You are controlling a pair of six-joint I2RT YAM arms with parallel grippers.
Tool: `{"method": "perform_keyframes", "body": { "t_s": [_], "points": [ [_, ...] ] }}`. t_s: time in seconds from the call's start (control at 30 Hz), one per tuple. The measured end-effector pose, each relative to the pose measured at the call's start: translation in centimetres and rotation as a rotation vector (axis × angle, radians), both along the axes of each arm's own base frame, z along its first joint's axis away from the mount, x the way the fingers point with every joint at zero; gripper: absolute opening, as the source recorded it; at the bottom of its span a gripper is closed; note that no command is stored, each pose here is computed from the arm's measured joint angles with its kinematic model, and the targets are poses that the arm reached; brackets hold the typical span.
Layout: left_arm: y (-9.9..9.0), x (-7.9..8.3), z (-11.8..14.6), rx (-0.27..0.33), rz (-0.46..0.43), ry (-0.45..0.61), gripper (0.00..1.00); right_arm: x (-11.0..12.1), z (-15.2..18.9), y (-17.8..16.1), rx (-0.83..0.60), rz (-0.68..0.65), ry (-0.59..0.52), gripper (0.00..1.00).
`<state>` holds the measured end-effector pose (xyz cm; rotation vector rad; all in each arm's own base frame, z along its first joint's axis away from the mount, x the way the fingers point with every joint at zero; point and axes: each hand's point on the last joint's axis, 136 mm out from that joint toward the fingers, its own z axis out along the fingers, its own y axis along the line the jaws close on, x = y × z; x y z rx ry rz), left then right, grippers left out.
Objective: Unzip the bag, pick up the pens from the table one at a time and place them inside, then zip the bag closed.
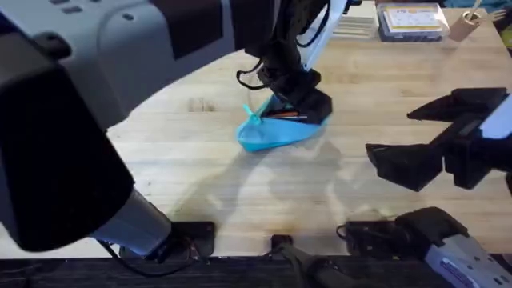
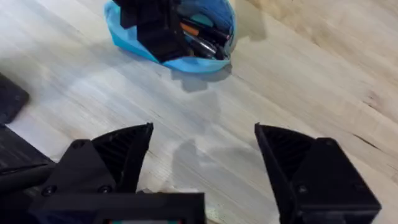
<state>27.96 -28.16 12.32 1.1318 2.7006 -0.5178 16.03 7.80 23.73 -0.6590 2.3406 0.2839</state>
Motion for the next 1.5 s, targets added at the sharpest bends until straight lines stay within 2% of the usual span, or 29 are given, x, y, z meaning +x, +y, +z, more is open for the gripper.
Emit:
{"method": "perform_keyframes", "body": {
  "t_s": [0.03,0.1,0.5,0.7,0.73,0.9,1.17,1.2,1.3,1.5],
  "points": [
    [-0.1,0.0,0.0,-0.001,0.001,0.001,0.964,0.0,0.0,0.0,0.0,0.0,0.0,0.997],
    [-0.1,-0.1,0.0,-0.002,-0.002,0.001,0.991,0.0,0.0,0.0,0.0,0.0,0.0,0.998],
    [-0.2,0.0,0.1,-0.005,-0.003,-0.003,0.995,0.0,0.0,0.0,0.0,0.0,0.0,0.998],
    [-0.6,1.1,2.0,-0.026,0.004,-0.058,0.996,0.0,0.0,0.0,0.0,0.0,0.0,0.998],
    [-0.3,1.4,3.9,-0.038,0.015,-0.118,0.996,0.0,0.0,0.0,0.0,0.0,0.0,0.998],
    [1.3,0.9,8.0,-0.053,0.036,-0.219,0.996,0.0,0.0,0.0,0.0,0.0,0.0,0.998],
    [5.3,-1.3,12.9,-0.02,0.08,-0.332,0.995,0.0,0.0,0.0,0.0,0.0,0.0,0.997],
    [6.7,-1.9,14.1,-0.009,0.1,-0.365,0.995,0.0,0.0,0.0,0.0,0.0,0.0,0.997],
    [8.4,-2.6,14.8,0.008,0.127,-0.37,0.993,0.0,0.0,0.0,0.0,0.0,0.0,0.997],
    [11.5,-3.0,15.0,0.051,0.206,-0.349,0.994,0.0,0.0,0.0,0.0,0.0,0.0,0.997]
  ]
}}
